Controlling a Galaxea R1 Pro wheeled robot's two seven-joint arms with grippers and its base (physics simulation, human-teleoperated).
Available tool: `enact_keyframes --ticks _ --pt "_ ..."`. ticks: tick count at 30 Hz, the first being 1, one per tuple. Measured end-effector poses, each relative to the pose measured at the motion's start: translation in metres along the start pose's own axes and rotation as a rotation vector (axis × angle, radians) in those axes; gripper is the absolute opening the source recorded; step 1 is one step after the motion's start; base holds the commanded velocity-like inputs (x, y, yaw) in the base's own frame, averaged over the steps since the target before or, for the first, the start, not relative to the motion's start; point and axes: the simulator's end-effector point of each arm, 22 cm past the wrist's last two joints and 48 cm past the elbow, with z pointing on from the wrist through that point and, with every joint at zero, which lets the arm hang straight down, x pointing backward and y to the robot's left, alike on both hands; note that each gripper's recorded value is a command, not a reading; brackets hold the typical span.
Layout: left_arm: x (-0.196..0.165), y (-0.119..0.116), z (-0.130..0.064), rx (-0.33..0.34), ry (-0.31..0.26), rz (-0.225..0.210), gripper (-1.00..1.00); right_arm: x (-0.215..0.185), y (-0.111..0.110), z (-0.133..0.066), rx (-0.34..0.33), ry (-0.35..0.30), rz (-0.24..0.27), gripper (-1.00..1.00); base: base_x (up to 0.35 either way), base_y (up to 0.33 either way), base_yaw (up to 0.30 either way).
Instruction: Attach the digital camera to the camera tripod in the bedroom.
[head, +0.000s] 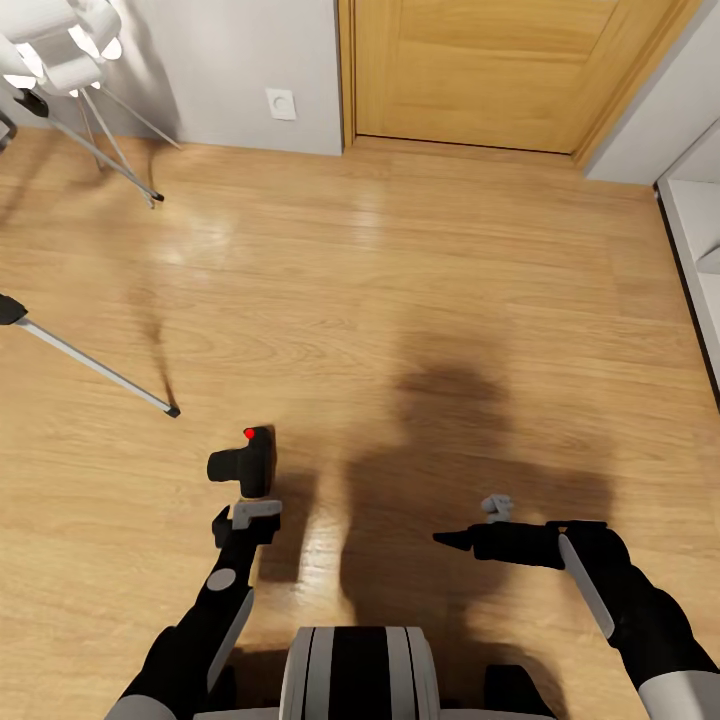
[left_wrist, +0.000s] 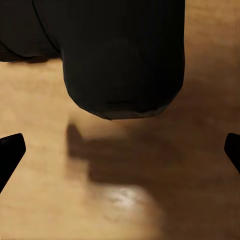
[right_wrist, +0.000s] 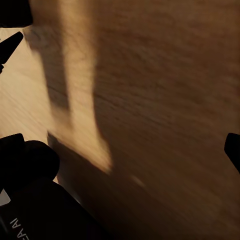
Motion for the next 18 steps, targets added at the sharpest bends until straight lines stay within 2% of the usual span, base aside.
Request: enact_keyframes --ticks 11,14,15,18 --pt "0.005 -0.001 0.000 0.000 0.007 -0.002 1.00 0.000 0.000 0.000 0.000 0.000 -0.001 1.00 0.000 0.000 0.000" --pt "0.002 -0.001 0.000 0.000 -0.010 -0.008 1.00 0.000 0.000 0.000 -0.001 0.000 -0.001 1.00 0.000 0.000 0.000" --pt "-0.006 -0.001 -0.001 -0.001 -0.049 -0.022 1.00 0.000 0.001 0.001 -0.001 -0.001 -0.001 1.00 0.000 0.000 0.000" --pt "-0.002 -0.001 -0.001 -0.002 -0.053 -0.026 1.00 0.000 0.001 0.001 -0.002 -0.001 -0.001 1.00 0.000 0.000 0.000"
